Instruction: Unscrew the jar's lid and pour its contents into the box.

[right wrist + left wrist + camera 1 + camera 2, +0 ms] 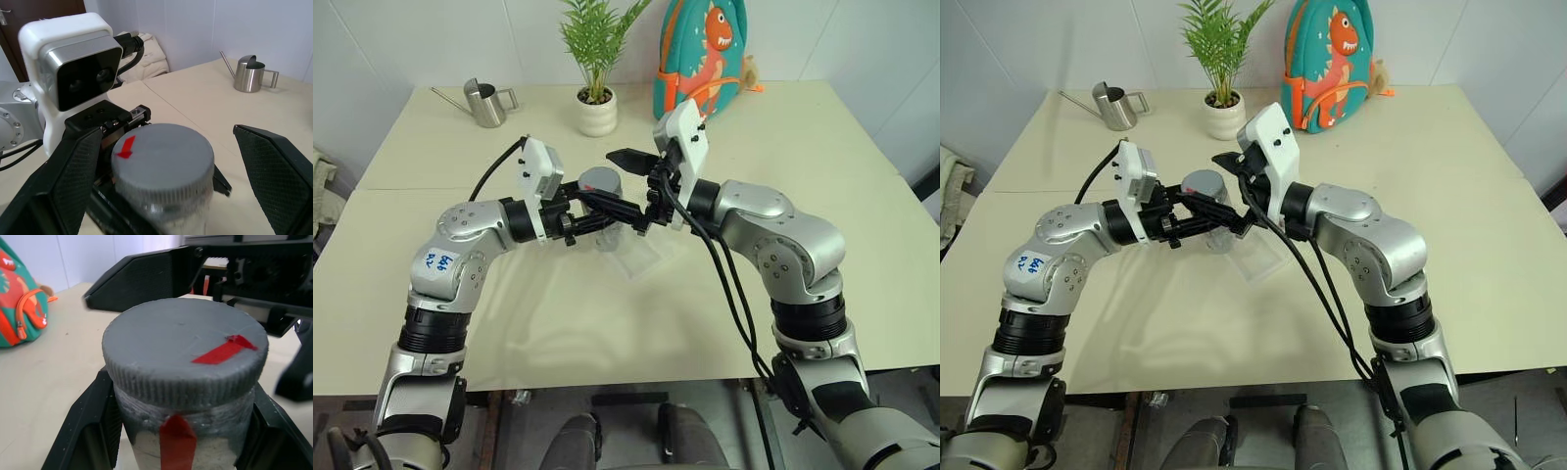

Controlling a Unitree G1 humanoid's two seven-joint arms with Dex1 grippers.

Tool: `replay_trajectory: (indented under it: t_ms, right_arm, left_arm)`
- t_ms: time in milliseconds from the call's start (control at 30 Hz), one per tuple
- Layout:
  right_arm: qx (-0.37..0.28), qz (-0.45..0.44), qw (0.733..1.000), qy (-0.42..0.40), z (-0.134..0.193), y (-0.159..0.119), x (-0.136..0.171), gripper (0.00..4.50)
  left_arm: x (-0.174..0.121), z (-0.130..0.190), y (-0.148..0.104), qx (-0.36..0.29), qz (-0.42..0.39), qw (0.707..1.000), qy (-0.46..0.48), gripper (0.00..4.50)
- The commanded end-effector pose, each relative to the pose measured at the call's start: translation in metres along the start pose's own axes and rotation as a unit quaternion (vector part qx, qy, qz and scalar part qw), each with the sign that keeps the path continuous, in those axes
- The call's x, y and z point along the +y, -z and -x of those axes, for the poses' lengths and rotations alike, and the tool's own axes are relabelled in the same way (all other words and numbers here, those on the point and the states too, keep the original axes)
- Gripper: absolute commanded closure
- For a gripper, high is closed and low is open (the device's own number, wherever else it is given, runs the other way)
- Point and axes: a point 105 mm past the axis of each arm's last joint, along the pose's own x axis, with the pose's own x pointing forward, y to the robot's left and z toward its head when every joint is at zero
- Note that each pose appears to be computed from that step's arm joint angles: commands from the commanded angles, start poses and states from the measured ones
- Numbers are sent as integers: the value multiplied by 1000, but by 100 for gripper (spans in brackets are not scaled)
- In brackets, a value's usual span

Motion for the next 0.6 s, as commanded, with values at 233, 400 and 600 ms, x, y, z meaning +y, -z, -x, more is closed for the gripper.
replay_trajectory:
  t_ms: [233, 400, 600]
  right_arm:
    - [-6, 16, 1000, -19, 0, -4, 5, 93]
    - [-12, 20, 1000, -18, 2, -4, 3, 195]
    - [-4, 51, 991, -126, 14, -9, 18, 195]
  left_arm:
    - [-4, 1, -15, -12, -31, 999, 5, 215]
    - [-3, 1, -17, -12, -35, 999, 8, 215]
    - [-10, 5, -23, -16, -42, 996, 79, 215]
